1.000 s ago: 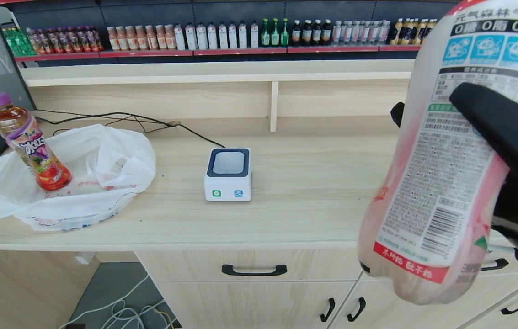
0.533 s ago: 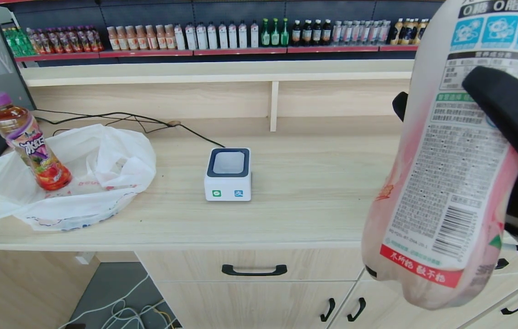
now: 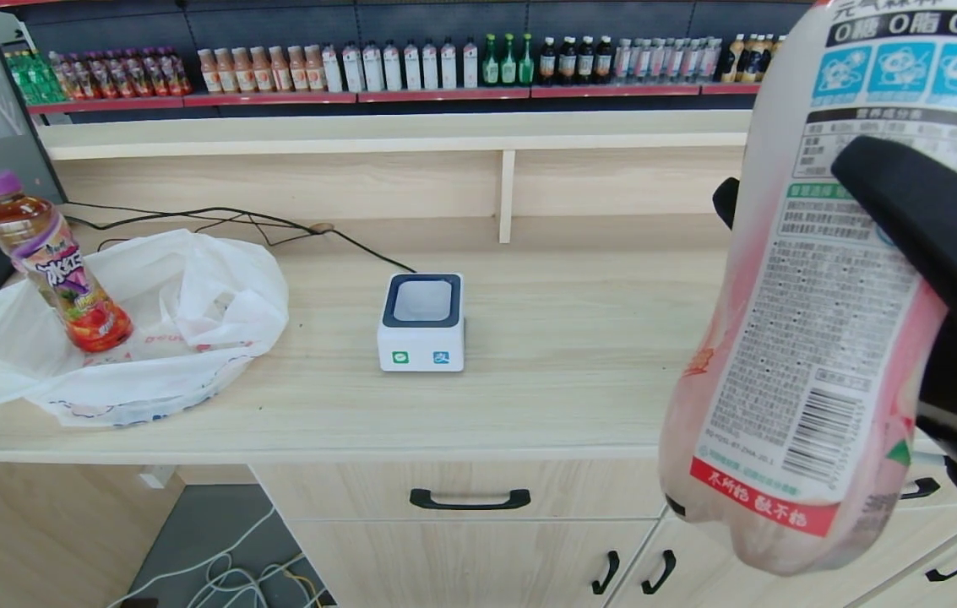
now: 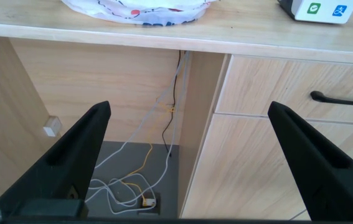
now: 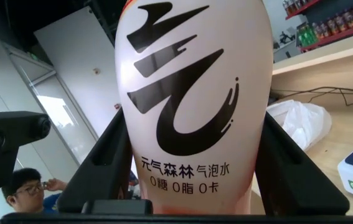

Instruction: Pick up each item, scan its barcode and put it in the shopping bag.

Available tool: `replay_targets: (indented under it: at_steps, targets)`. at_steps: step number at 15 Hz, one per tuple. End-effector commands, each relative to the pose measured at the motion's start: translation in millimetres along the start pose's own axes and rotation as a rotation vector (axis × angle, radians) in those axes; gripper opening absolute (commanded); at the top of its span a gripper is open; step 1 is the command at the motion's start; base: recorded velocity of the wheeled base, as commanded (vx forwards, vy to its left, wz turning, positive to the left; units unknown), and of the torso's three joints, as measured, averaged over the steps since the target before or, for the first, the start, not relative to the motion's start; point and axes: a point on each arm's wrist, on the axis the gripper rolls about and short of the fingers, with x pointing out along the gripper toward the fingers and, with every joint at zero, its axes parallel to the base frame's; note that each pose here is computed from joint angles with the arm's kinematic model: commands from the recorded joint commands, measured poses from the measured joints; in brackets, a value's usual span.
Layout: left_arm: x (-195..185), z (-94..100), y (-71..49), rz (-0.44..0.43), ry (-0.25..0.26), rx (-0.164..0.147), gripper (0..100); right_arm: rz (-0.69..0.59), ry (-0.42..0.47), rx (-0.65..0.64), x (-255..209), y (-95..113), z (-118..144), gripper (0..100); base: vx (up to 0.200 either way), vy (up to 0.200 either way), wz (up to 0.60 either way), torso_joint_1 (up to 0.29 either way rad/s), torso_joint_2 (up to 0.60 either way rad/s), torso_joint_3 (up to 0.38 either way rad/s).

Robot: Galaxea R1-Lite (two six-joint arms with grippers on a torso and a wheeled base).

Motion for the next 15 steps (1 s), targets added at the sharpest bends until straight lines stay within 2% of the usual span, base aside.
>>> replay_targets:
  at_steps: [1, 7, 12, 15]
  targets:
    - [0, 0.0, 0.0, 0.000, 0.000, 0.000, 100, -0.002, 0.004, 0.002, 0, -1, -1, 0, 0.000, 0.000, 0.00, 0.000, 0.00, 0.000]
    - [0, 0.0, 0.0, 0.000, 0.000, 0.000, 100, -0.005, 0.006, -0.001, 0, -2, -2, 0, 0.000, 0.000, 0.00, 0.000, 0.00, 0.000]
    - [0, 0.0, 0.0, 0.000, 0.000, 0.000, 100, -0.029, 0.072, -0.059, 4, -16, -18, 0, 0.000, 0.000, 0.00, 0.000, 0.00, 0.000]
    - [0, 0.0, 0.0, 0.000, 0.000, 0.000, 100, -0.030, 0.125, -0.225, 13, -39, -26, 0, 0.000, 0.000, 0.00, 0.000, 0.00, 0.000]
